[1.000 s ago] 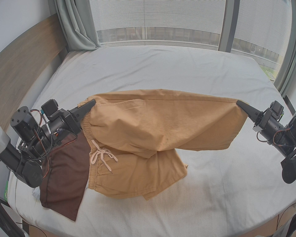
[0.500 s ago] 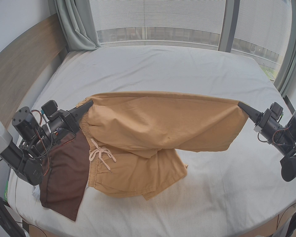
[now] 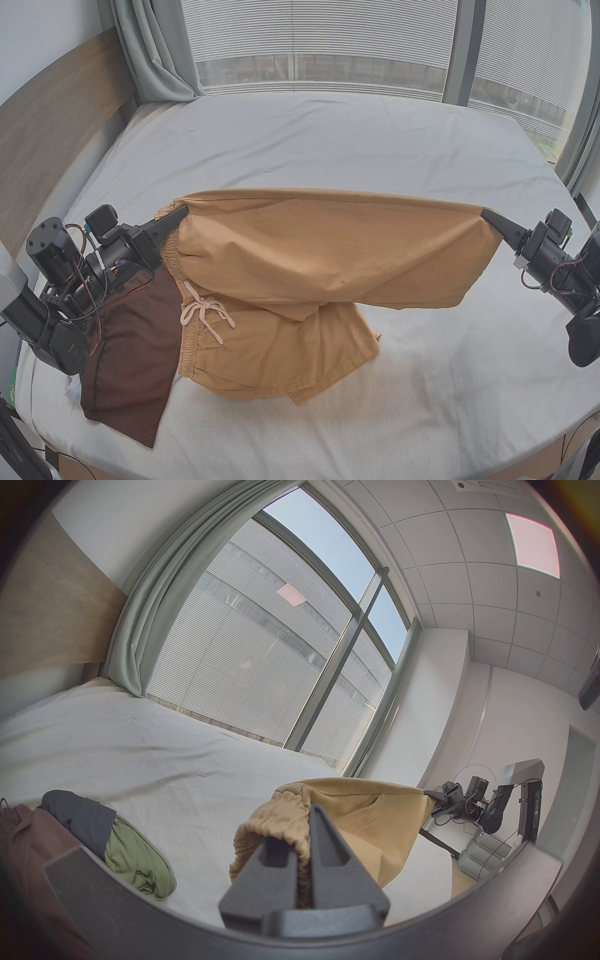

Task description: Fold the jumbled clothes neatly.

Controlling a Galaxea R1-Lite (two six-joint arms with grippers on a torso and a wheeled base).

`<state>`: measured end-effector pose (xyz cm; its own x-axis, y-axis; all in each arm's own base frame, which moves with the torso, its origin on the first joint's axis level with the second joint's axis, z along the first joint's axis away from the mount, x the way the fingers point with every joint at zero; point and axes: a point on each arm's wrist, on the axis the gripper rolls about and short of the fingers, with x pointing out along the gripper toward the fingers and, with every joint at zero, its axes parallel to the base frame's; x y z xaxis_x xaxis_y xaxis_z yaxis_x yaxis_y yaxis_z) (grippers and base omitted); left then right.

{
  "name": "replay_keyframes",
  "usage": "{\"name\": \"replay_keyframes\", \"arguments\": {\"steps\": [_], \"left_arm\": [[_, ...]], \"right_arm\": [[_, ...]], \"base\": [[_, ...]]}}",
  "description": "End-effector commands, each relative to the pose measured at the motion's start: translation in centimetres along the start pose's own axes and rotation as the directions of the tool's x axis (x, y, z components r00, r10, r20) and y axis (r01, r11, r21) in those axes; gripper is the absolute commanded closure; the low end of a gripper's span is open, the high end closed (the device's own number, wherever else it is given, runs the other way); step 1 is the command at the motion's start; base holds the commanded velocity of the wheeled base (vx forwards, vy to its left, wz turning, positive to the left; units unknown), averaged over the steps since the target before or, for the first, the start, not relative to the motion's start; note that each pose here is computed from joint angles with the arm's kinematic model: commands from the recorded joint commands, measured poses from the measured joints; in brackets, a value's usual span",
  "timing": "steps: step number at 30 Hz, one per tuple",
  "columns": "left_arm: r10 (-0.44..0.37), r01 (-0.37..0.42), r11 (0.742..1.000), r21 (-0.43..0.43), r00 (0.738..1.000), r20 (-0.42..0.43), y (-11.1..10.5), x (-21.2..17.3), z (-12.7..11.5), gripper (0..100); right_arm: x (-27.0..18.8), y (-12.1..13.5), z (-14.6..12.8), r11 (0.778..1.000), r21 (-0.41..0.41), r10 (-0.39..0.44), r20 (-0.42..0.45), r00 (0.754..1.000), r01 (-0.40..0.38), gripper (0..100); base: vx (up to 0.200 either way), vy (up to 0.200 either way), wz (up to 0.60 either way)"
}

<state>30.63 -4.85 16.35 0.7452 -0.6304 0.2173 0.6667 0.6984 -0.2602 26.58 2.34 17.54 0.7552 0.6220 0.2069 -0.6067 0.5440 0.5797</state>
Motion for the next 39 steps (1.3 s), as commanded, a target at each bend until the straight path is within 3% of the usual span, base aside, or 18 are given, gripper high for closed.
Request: {"name": "replay_keyframes", "arguments": {"steps": [1, 6, 21, 31, 39], "left_arm": [[0.003, -0.003, 1.000, -0.002, 1.000, -0.004, 0.2, 0.1, -0.2, 100], [0.010, -0.010, 1.000, -0.014, 1.000, -0.017, 0.7, 0.4, -0.8, 100], [0.072, -0.070, 0.994, -0.087, 0.997, 0.015, 3.9, 4.4, -3.3, 100], [0.113, -0.109, 0.991, -0.083, 0.993, 0.046, 6.2, 6.6, -5.1, 100], [0.146, -0.137, 0.986, -0.097, 0.985, 0.089, 7.0, 7.6, -5.2, 100]], "right_arm": [[0.1, -0.2, -0.1, 1.000, 0.003, -0.003, -0.002, 1.000, 0.003, 100], [0.5, -0.3, -0.3, 1.000, -0.022, 0.001, -0.006, 1.000, -0.001, 100], [4.4, -4.9, -0.5, 0.999, -0.048, -0.017, -0.009, 1.000, 0.016, 100], [6.4, -8.5, -0.9, 0.998, -0.047, -0.037, 0.000, 0.999, 0.037, 100], [7.5, -9.8, -1.2, 0.998, -0.051, -0.031, 0.002, 1.000, 0.031, 100]], "base": [[0.000, 0.000, 0.00], [0.000, 0.000, 0.00], [0.000, 0.000, 0.00], [0.000, 0.000, 0.00], [0.000, 0.000, 0.00]]}}
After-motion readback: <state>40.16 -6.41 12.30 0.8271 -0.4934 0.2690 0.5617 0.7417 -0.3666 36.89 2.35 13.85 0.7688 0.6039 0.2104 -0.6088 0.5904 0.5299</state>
